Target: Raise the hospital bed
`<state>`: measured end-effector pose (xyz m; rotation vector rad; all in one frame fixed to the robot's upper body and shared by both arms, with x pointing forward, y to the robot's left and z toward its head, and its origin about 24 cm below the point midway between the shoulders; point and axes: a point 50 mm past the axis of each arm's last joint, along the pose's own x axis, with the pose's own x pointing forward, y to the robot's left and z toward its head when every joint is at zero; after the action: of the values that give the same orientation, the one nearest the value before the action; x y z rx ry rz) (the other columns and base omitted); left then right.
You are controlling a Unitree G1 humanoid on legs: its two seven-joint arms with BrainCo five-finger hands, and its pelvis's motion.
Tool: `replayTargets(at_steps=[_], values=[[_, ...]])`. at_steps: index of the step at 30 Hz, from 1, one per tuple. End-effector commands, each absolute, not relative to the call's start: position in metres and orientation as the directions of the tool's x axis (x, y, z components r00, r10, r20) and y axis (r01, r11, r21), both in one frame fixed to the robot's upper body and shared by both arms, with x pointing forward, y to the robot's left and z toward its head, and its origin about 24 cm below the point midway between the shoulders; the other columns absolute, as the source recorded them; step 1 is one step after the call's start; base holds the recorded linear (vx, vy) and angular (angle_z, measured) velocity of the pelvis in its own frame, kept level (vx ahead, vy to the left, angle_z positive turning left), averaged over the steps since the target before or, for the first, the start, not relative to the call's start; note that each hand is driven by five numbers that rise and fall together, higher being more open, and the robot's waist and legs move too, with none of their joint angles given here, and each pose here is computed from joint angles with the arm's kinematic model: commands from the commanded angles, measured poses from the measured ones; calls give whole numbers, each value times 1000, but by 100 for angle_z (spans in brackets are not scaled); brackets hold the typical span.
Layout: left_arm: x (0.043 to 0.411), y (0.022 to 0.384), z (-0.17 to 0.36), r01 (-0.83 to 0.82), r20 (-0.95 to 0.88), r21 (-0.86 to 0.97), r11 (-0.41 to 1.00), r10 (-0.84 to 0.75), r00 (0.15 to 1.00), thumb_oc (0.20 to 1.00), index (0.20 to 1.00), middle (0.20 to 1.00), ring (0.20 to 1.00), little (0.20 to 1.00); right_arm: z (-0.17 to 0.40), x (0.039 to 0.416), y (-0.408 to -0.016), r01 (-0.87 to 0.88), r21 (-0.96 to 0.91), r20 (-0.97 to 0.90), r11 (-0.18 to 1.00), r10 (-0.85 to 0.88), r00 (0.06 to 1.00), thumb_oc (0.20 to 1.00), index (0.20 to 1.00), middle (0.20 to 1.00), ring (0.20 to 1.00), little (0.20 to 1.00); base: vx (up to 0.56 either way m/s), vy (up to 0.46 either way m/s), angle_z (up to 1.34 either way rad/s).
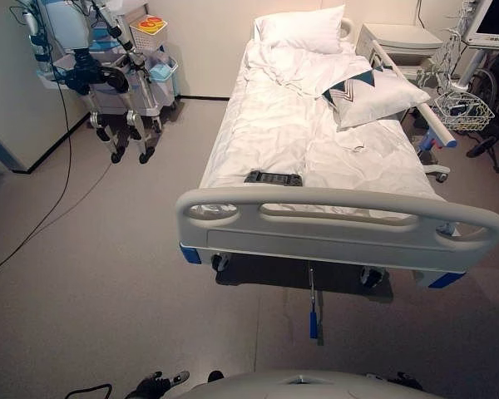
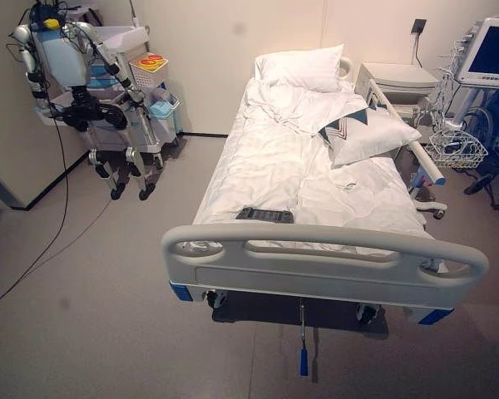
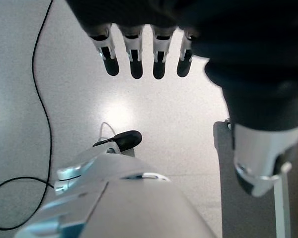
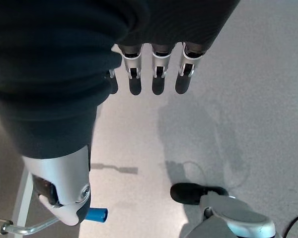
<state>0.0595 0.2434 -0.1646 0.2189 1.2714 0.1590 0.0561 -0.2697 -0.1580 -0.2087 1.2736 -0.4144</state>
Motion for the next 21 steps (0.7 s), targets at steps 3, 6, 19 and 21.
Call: replayTargets(at_steps=[3,6,19,21], values=[[83,242,-162,22,-909,272,962,250,333,1000,1000,1000,1000,1000,-152,79,-279,183,-397,-859,899,-435,269,1000,1000,1000,1000,1000,0,0,0],[78,242,-163,25,-920,265,964,245,306,1000,1000,1000,1000,1000,-151,80,-279,166,-402,-860,901,-433,271,1000,1000,1000,1000,1000,0,0,0],[63,244,-166,15,-928,302,953,291,232,1000,1000,1000,1000,1000,-151,82,-279,121,-434,-854,892,-451,260,1000,1000,1000,1000,1000,-16,-6,0],[73,249,-163,-9,-914,324,946,315,254,1000,1000,1000,1000,1000,-146,99,-282,147,-441,-832,885,-465,302,1000,1000,1000,1000,1000,-227,-23,-2]])
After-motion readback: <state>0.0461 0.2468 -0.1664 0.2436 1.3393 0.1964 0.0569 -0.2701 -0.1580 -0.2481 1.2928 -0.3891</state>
